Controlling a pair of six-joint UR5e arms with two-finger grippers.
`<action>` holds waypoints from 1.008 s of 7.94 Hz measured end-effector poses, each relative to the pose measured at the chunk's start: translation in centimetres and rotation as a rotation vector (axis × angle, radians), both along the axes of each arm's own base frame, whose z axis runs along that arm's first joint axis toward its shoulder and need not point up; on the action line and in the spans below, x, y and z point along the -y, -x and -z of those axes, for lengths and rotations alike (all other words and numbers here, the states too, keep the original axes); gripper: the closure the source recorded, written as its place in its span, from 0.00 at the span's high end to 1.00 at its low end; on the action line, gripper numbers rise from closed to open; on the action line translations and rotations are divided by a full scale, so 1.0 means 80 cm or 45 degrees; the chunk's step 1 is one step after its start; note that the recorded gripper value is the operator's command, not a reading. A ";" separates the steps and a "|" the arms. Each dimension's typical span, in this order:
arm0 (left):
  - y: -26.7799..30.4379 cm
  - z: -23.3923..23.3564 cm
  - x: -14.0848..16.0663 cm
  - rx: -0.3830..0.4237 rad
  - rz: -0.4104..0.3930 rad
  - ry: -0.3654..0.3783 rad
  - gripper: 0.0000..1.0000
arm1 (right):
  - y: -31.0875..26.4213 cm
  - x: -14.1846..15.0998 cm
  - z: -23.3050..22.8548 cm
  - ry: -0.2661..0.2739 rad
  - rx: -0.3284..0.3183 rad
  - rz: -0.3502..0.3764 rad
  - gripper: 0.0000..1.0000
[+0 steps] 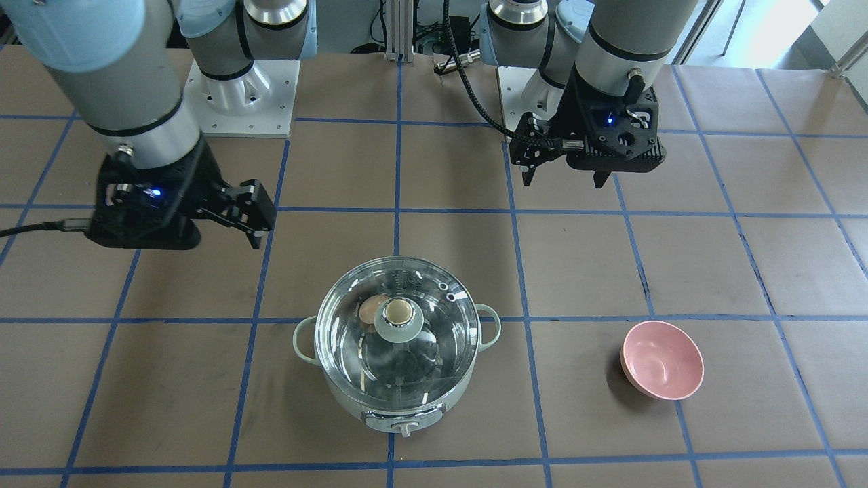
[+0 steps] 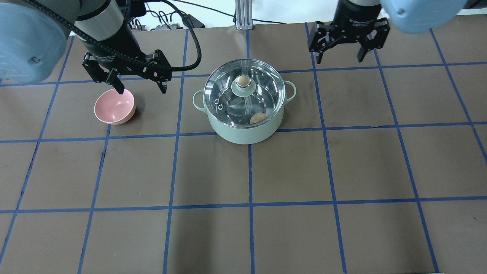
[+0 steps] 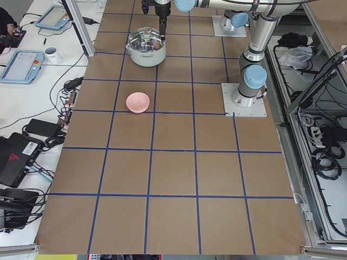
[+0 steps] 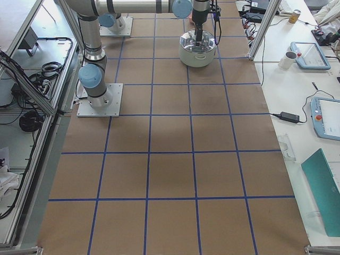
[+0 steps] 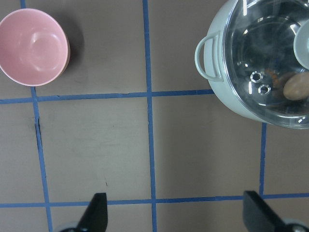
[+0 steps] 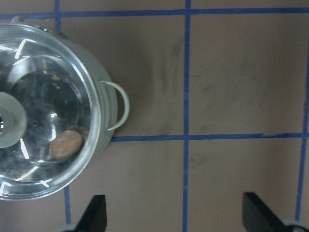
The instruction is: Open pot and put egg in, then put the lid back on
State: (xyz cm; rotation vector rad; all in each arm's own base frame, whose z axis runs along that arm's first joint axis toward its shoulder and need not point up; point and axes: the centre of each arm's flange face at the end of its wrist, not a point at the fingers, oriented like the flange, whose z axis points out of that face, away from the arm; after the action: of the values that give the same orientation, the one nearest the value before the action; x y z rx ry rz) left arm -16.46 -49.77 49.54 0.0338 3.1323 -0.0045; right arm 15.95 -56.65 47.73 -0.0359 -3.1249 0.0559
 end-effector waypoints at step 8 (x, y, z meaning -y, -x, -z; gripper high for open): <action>0.001 -0.007 0.011 -0.010 -0.005 0.100 1.00 | 0.052 -0.025 -0.028 0.007 -0.009 0.024 1.00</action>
State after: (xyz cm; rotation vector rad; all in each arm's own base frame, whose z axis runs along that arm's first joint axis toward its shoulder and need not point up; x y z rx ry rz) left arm -16.56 -50.64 50.08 0.0271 3.1367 -0.1274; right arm 11.80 -54.65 49.97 -0.0656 -3.1167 0.0640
